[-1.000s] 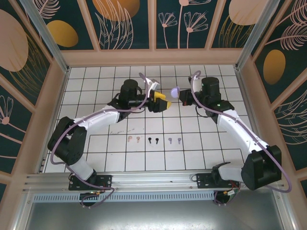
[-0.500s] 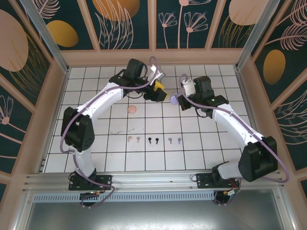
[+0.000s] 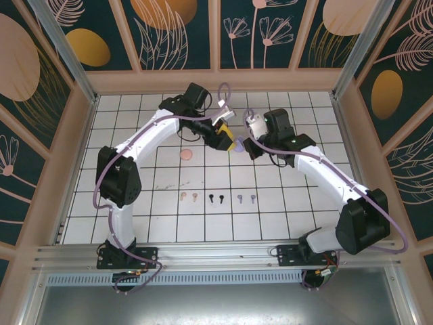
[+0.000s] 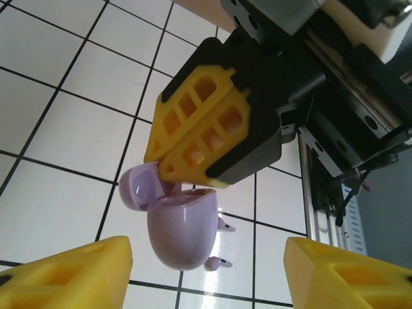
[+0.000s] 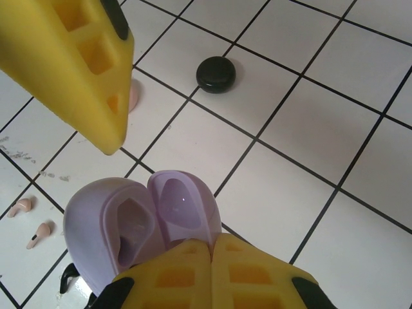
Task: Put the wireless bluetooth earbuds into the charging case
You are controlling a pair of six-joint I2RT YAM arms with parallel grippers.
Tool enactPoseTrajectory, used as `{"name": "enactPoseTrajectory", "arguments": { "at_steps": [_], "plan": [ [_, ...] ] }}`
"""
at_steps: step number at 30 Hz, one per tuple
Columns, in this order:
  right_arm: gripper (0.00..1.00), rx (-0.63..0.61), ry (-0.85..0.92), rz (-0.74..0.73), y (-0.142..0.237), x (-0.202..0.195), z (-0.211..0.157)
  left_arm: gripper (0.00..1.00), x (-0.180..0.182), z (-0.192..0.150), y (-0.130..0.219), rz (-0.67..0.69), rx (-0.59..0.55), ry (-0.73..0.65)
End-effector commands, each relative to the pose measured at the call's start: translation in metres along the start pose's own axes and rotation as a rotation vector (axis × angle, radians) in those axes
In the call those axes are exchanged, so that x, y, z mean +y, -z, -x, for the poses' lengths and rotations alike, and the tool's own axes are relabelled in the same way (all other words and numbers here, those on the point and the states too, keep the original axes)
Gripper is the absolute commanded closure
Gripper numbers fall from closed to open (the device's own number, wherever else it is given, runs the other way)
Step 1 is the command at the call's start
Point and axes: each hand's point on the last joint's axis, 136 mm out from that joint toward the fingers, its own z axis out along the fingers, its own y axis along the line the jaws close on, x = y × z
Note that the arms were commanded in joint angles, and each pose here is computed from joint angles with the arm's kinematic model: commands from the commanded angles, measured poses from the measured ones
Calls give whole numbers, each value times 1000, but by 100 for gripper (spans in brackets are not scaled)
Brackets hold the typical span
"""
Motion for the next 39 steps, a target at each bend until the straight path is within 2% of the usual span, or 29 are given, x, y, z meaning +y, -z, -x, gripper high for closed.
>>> {"name": "enactPoseTrajectory", "arguments": {
  "at_steps": [1, 13, 33, 39],
  "plan": [
    [100, -26, 27, 31, 6, 9, 14, 36, -4, -5, -4, -59, 12, 11],
    [100, -52, 32, 62, 8, 16, 19, 40, 1, 1, -9, -78, 2, 21],
    [100, -73, 37, 61, 10, 16, 24, 52, 0, -5, -17, -141, -2, 47],
    [100, -78, 38, 62, 11, 16, 25, 50, -2, -8, -23, -154, 10, 53]
  ]
}}
